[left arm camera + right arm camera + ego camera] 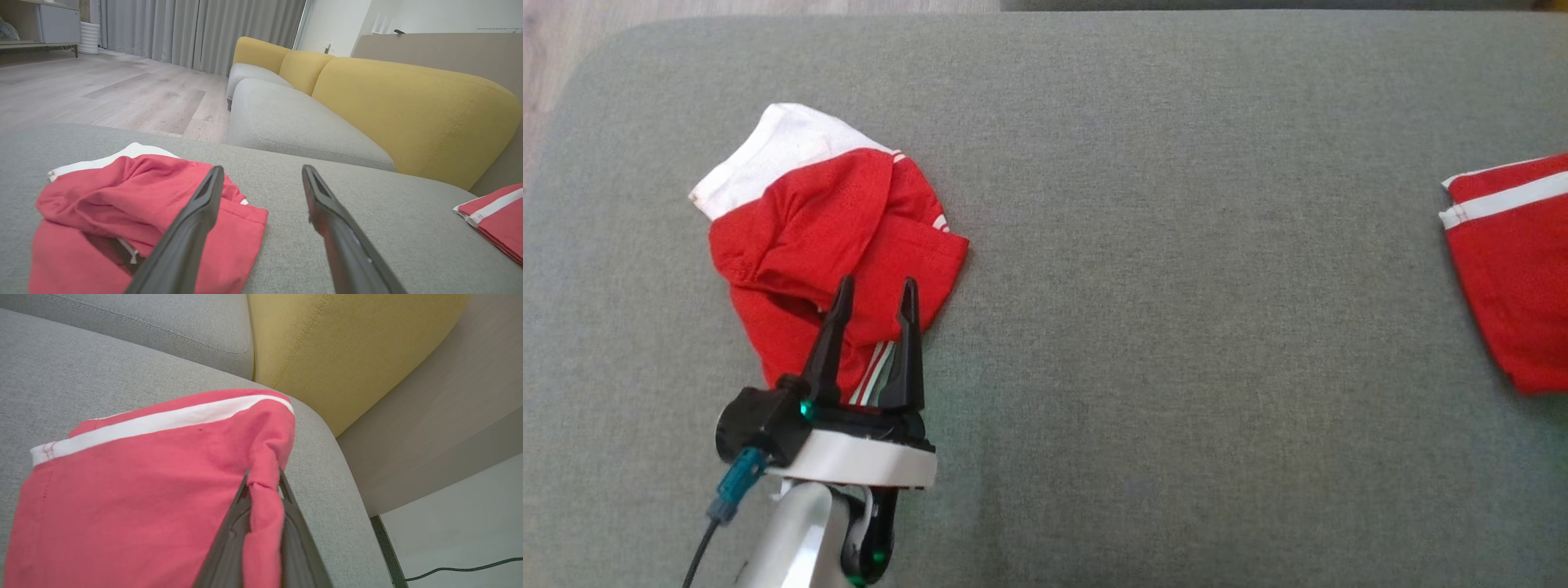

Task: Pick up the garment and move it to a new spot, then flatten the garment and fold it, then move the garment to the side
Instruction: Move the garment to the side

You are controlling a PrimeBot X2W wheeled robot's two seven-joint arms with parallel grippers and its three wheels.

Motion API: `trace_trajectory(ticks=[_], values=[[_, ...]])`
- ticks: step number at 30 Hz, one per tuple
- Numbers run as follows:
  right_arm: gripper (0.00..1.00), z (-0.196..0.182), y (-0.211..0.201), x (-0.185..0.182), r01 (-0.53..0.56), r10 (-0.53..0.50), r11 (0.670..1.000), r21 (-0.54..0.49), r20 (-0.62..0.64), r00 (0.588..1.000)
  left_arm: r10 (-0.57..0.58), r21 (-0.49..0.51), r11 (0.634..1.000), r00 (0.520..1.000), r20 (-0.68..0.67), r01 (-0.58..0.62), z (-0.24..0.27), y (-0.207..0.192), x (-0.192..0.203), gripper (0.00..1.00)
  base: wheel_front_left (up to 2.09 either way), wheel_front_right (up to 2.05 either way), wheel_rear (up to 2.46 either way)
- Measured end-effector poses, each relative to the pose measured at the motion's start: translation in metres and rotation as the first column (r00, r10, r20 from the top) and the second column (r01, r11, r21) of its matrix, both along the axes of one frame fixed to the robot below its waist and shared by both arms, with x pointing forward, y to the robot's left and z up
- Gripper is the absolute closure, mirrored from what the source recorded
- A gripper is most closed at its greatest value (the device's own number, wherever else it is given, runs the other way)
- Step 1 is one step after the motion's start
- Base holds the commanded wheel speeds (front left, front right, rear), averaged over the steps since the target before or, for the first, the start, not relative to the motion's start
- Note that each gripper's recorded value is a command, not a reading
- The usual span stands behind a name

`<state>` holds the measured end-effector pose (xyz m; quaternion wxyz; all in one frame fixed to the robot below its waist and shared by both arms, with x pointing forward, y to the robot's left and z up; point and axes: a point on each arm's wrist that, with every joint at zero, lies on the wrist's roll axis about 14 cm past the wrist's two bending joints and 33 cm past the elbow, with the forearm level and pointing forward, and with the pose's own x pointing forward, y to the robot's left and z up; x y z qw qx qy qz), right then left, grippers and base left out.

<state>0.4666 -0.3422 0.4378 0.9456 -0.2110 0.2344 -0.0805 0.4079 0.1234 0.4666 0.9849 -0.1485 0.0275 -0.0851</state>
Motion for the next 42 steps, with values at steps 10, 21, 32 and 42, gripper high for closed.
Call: trace_trajectory(ticks=[10,21,32,42], values=[[0.0,-0.001,0.002,-0.003,0.034,-0.034,0.999,0.018,0.009,0.999,-0.011,0.0,1.0,1.0,0.001,0.011,0.0,-0.002,0.001,0.0,0.0,0.0,0.0],[0.0,0.066,0.053,0.011,-0.071,0.048,0.995,0.073,0.276,0.96,-0.004,0.003,1.0,0.998,0.067,0.004,0.024,0.0,-0.002,0.0,0.0,0.0,0.0],[0.0,0.152,0.151,-0.008,-0.32,0.107,0.913,0.253,0.607,0.787,0.036,0.006,0.999,0.989,0.146,-0.037,0.053,0.012,-0.024,0.0,0.0,0.0,0.0],[0.0,0.094,0.19,-0.046,-0.4,0.094,0.798,0.451,0.562,0.822,0.061,0.003,0.998,0.989,0.138,-0.062,0.051,0.017,-0.036,0.0,0.0,0.0,0.0]])
